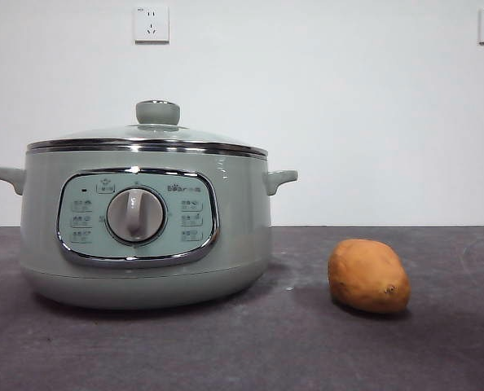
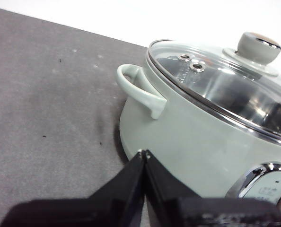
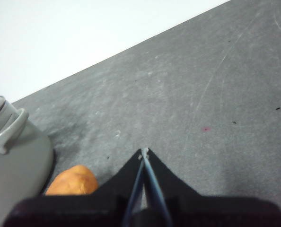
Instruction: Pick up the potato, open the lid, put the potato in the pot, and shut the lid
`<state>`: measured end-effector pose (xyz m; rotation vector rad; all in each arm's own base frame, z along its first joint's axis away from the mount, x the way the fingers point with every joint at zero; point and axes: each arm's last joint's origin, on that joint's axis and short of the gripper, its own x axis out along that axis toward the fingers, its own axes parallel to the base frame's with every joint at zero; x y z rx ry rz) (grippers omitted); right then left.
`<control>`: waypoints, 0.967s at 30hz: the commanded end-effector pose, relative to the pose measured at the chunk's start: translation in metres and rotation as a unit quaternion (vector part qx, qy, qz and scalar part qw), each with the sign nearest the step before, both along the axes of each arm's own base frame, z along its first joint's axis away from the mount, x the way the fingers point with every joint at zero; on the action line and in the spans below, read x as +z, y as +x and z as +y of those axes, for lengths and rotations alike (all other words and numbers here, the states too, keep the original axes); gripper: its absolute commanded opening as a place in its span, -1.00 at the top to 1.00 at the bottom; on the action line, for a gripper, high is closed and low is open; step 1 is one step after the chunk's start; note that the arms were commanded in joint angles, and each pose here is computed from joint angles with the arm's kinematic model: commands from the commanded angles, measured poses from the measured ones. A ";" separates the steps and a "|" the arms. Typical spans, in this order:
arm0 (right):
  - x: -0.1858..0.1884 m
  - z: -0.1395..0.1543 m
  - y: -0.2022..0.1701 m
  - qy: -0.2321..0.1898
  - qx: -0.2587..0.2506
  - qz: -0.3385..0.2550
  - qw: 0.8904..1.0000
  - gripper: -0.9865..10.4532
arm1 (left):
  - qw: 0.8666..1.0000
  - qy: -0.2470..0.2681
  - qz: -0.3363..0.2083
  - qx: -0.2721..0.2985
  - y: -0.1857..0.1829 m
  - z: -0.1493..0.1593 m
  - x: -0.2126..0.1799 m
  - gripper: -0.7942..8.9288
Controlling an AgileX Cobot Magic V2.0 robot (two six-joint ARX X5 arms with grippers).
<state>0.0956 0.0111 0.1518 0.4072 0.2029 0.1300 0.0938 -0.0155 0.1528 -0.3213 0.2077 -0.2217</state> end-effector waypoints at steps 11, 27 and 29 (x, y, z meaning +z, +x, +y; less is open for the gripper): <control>0.021 0.000 -0.004 0.011 0.000 0.026 1.000 0.84 | 1.000 -0.013 -0.013 -0.013 -0.005 0.000 0.019 0.85; 0.139 0.003 0.016 -0.077 0.049 0.051 0.995 0.83 | 0.998 0.048 0.021 -0.027 -0.004 0.000 0.115 0.85; 0.153 0.004 0.021 -0.086 0.064 0.058 0.993 0.83 | 0.996 0.070 0.034 -0.034 0.001 -0.001 0.128 0.85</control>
